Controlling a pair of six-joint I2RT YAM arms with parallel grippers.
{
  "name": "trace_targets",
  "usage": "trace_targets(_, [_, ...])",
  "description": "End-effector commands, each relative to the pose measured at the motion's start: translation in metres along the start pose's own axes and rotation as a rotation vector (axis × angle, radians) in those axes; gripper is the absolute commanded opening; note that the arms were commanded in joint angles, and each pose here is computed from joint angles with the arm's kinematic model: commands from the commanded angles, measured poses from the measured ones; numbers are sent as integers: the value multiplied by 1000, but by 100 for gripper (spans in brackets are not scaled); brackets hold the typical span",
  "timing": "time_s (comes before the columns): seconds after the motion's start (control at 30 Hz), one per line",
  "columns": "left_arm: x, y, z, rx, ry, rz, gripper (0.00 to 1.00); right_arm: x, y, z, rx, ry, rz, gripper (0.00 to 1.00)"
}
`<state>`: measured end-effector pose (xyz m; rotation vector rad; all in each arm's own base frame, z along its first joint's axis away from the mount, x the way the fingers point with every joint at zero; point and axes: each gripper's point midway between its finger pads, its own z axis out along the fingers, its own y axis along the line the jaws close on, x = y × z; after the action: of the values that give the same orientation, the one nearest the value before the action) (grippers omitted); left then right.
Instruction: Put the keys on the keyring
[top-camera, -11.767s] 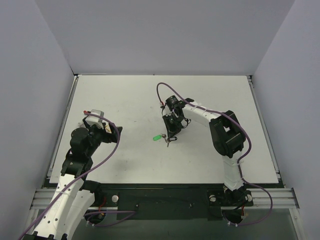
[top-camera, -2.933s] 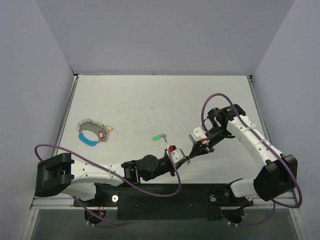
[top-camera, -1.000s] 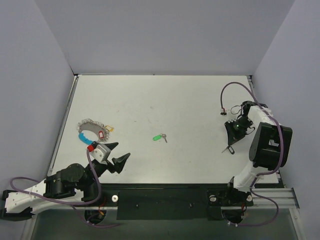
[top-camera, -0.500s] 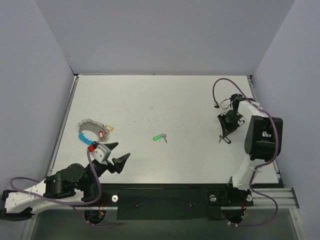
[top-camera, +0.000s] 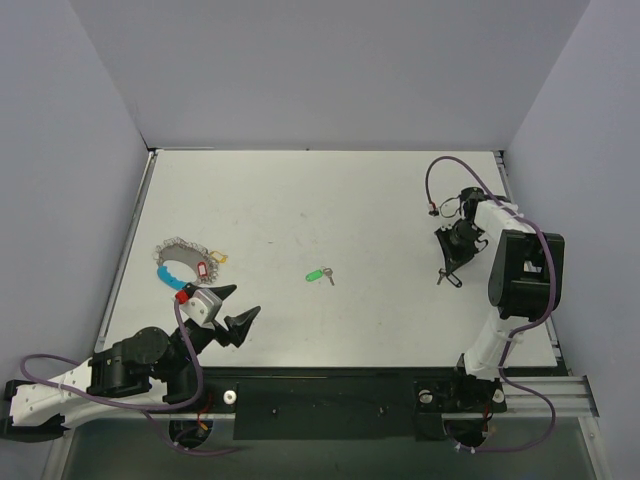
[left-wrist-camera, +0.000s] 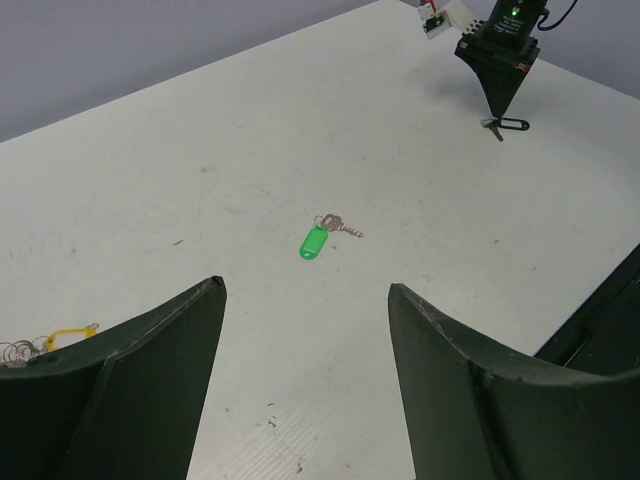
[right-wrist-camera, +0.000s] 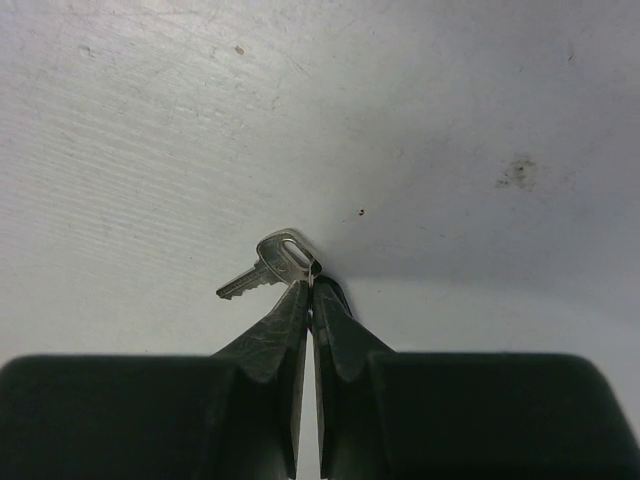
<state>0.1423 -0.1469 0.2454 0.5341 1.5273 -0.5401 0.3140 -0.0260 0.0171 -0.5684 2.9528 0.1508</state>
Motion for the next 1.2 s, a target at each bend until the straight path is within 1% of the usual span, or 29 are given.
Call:
trace_targets(0.0, [-13, 2, -1, -6, -23, -6, 76, -2, 0, -6, 7, 14, 14, 4])
trace_targets(0.1, [-12, 3, -1, -7, -23, -6, 76, -3, 0, -7, 7, 8, 17, 10])
trace_targets(0.3, [-12, 1, -1, 0, -23, -7, 76, -5, 0, -13, 13, -11, 22, 17])
trace_targets(0.4, [-12, 1, 0, 0, -22, -5, 76, -6, -1, -18, 26, -23, 26, 23])
trace_targets(0.6, [-12, -1, 0, 10, -24, -13, 76, -9, -12, -45, 59, -82, 59, 31])
trace_targets(0.67, [-12, -2, 0, 5, -24, -31, 77, -10, -13, -60, 61, -126, 61, 31])
trace_targets(0.7, [-13, 1, 0, -10, -26, -40, 79, -13, -9, -73, 57, -169, 54, 32])
trace_targets(0.73, [-13, 2, 0, -22, -23, -68, 80, -9, -5, -78, 45, -175, 46, 32])
trace_targets(0.77, [-14, 6, 0, -55, -27, -107, 82, -10, 4, -90, 30, -225, 30, 33])
trace_targets(0.8, [-12, 9, 0, -77, -14, -116, 84, -9, 10, -96, 18, -249, 12, 33])
trace_targets(0.83, [-15, 15, -2, -117, -20, -160, 84, -7, 23, -107, -10, -305, -6, 33])
trace_targets(0.87, [-10, 17, -1, -136, 10, -147, 86, -9, 29, -115, -12, -346, -22, 34])
trace_targets(0.9, [-15, 24, -3, -179, 5, -186, 87, -6, 41, -123, -33, -397, -38, 35])
trace_targets(0.93, [-10, 27, -3, -209, 41, -170, 89, -10, 47, -131, -42, -453, -37, 41])
trace_targets(0.97, [-15, 31, -4, -249, 47, -189, 89, -6, 55, -137, -44, -500, -39, 46])
trace_targets(1.0, [-15, 34, -5, -264, 60, -179, 90, -10, 62, -141, -77, -547, -26, 57])
trace_targets(1.03, [-21, 35, -4, -287, 60, -190, 91, -8, 70, -147, -104, -590, -25, 65])
trace_targets(1.07, [-22, 37, -4, -300, 68, -182, 91, -11, 80, -153, -174, -649, -11, 71])
trace_targets(1.1, [-28, 38, -3, -317, 65, -188, 91, -11, 87, -153, -231, -666, -1, 74])
trace_targets(1.13, [-27, 40, -3, -329, 74, -176, 91, -13, 97, -158, -323, -697, 16, 74])
trace_targets(1.17, [-31, 41, -2, -345, 77, -168, 91, -12, 99, -159, -358, -704, 30, 74])
